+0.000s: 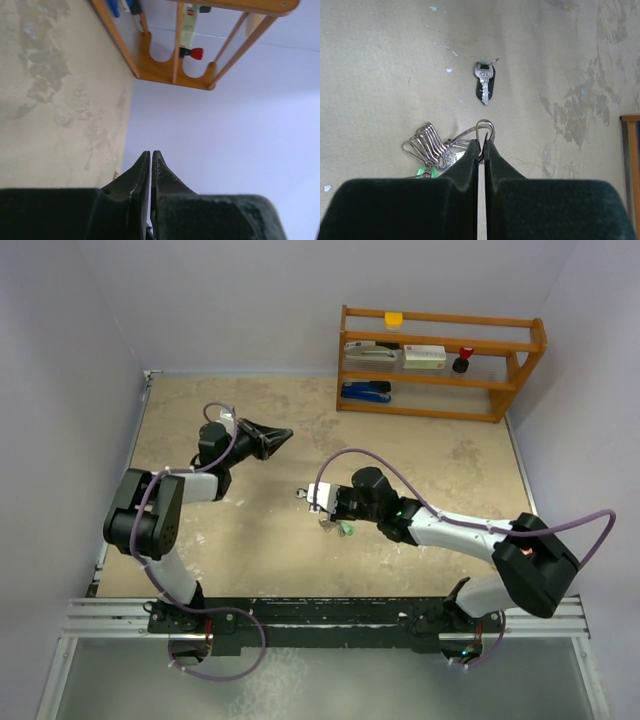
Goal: Put the keys on the keyring
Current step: Pick up the key from the center of the board.
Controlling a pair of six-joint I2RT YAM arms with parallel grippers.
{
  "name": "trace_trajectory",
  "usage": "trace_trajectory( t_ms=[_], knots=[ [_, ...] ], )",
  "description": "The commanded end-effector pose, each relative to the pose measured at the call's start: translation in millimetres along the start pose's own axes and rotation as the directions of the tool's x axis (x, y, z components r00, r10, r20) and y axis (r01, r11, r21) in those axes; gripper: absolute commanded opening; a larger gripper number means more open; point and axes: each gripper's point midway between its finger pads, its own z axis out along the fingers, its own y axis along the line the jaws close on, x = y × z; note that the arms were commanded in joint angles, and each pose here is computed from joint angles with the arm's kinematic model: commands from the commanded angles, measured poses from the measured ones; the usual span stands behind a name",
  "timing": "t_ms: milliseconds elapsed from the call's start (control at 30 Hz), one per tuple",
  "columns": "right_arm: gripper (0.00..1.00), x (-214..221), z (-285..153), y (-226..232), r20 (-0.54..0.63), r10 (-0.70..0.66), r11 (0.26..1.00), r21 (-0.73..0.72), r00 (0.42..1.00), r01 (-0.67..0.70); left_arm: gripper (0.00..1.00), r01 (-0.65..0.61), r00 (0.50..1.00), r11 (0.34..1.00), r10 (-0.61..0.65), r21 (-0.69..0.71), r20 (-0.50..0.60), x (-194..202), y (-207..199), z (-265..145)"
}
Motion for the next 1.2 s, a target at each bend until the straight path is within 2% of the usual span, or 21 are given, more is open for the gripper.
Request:
trace_trajectory(
  t_ms=[0,200,500,667,767,800,833,867,900,967,1033,1067,1167],
  knots=[
    [0.00,-14,-8,-13,0.043,-0.008,0.998,0.055,0.999,0.005,0.00,0.087,0.995,0.975,-0.077,0.205,-0.058,2,-49,-11],
    [0.00,-15,-9,-13,0.046,-0.008,0.998,0.058,0.999,0.005,0.00,0.203,0.978,0.938,-0.180,0.282,-0.105,0,-55,-17],
    [0.00,-17,-11,-14,0.048,-0.011,0.998,0.061,0.999,0.008,0.00,0.284,0.958,0.885,-0.246,0.369,-0.148,-4,-67,-27],
    [0.00,-17,-11,-14,0.046,-0.011,0.998,0.062,0.999,0.008,0.00,0.293,0.955,0.878,-0.254,0.380,-0.149,-8,-68,-30],
    [0.00,-16,-12,-15,0.046,-0.009,0.998,0.067,0.999,0.006,0.00,0.217,0.975,0.903,-0.183,0.370,-0.124,-7,-63,-28],
    [0.00,-17,-12,-16,0.045,-0.009,0.998,0.068,0.999,0.006,0.05,0.171,0.984,0.925,-0.144,0.340,-0.104,-6,-55,-25],
    [0.00,-17,-12,-16,0.048,-0.009,0.998,0.069,0.999,0.006,0.20,0.120,0.992,0.950,-0.102,0.287,-0.076,-6,-42,-22],
    [0.00,-17,-12,-16,0.048,-0.010,0.997,0.072,0.999,0.006,0.39,0.067,0.997,0.974,-0.060,0.215,-0.038,-7,-25,-19],
    [0.00,-17,-12,-17,0.047,-0.010,0.997,0.072,0.999,0.007,0.47,-0.016,1.000,0.993,0.016,0.114,0.004,-10,-4,-17],
    [0.00,-18,-13,-18,0.048,-0.010,0.997,0.076,0.999,0.006,0.53,-0.181,0.980,0.972,0.190,-0.150,0.051,-18,37,-23],
    [0.00,-19,-14,-18,0.050,-0.011,0.997,0.079,0.999,0.007,0.57,-0.319,0.917,0.856,0.388,-0.406,0.098,-35,60,-43],
    [0.00,-19,-14,-19,0.052,-0.012,0.997,0.081,0.999,0.008,0.58,-0.356,0.889,0.799,0.450,-0.484,0.088,-35,61,-56],
    [0.00,-19,-13,-19,0.051,-0.013,0.997,0.080,0.999,0.009,0.59,-0.427,0.834,0.719,0.548,-0.549,0.069,-38,63,-70]
  ],
)
